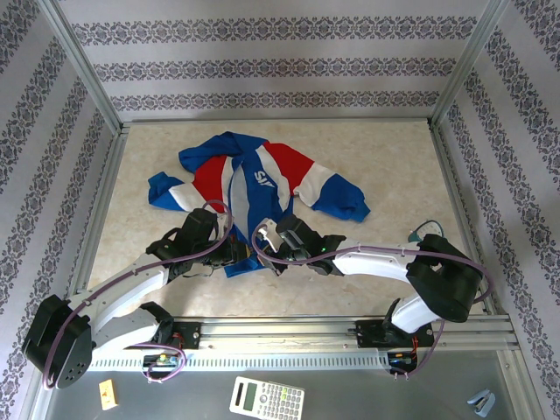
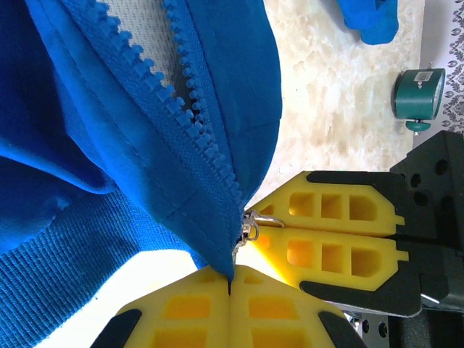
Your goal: Zip up the jacket
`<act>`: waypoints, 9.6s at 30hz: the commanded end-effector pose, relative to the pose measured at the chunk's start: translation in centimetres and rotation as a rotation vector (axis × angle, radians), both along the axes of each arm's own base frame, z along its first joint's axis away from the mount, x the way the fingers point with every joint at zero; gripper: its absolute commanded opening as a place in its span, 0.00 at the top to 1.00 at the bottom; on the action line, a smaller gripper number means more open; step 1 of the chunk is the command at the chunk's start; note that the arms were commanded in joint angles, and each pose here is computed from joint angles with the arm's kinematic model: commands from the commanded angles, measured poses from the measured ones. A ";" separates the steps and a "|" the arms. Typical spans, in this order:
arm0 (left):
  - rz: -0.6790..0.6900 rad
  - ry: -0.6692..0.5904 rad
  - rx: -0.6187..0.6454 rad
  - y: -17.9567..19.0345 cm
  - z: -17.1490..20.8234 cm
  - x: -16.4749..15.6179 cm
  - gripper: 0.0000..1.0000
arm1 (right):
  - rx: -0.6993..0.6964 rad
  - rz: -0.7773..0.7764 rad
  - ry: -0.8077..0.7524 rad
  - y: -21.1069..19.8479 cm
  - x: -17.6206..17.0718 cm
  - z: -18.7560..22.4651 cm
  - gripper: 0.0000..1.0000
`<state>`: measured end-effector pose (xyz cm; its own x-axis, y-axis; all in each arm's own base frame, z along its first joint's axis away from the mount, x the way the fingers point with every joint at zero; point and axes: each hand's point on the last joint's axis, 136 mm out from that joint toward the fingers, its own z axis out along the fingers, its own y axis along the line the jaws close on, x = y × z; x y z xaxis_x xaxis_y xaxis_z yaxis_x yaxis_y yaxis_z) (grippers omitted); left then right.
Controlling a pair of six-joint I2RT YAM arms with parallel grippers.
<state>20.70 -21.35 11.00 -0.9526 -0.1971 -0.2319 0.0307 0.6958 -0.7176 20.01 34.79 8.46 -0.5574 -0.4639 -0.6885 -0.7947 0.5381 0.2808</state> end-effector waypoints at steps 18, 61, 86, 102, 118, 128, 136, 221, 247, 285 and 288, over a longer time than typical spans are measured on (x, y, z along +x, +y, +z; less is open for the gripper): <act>-0.113 0.043 -0.013 -1.0 -0.8 -2.8 1.00 | -0.085 -0.004 -0.181 -0.7 3.1 3.3 1.00; -0.238 0.024 -0.051 -1.4 0.1 -5.1 1.00 | -0.085 -0.030 -0.180 -1.3 7.2 4.5 1.00; -0.271 -0.012 -0.014 -1.6 0.5 -4.1 1.00 | 0.001 0.320 -0.407 -0.8 -1.7 3.8 0.71; -0.270 0.004 0.004 -1.8 1.0 -3.6 1.00 | -0.052 0.394 -0.399 0.6 -3.5 1.9 0.58; -0.274 0.009 0.016 -1.8 1.0 -3.6 1.00 | -0.112 0.331 -0.456 -0.1 -2.5 2.1 0.73; -0.280 0.009 0.014 -1.8 1.1 -3.7 1.00 | -0.123 0.314 -0.467 -0.2 -2.1 2.1 0.87; -0.281 0.011 0.010 -1.8 1.1 -3.8 1.00 | -0.135 0.322 -0.481 0.4 -1.6 1.7 0.88; 0.104 0.008 -0.246 -0.4 -2.4 -2.3 0.72 | -0.135 0.356 -0.329 2.2 -2.5 -0.3 1.00; -0.045 0.079 -0.120 -0.1 -2.6 -5.1 1.00 | -0.239 0.258 -0.376 3.0 3.1 1.8 1.00; -0.124 0.003 0.043 2.9 1.1 -6.1 1.00 | -0.197 0.082 -0.374 2.3 10.6 5.4 1.00; -0.110 0.008 0.062 3.4 1.2 -6.1 1.00 | -0.205 0.059 -0.374 1.8 11.4 5.6 1.00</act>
<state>15.91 -18.91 12.43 -0.9564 -0.1043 -0.2730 0.1237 0.7019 -0.7014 27.99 37.86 12.89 -0.2310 -0.6546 -0.7198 -0.9076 0.4115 -0.0830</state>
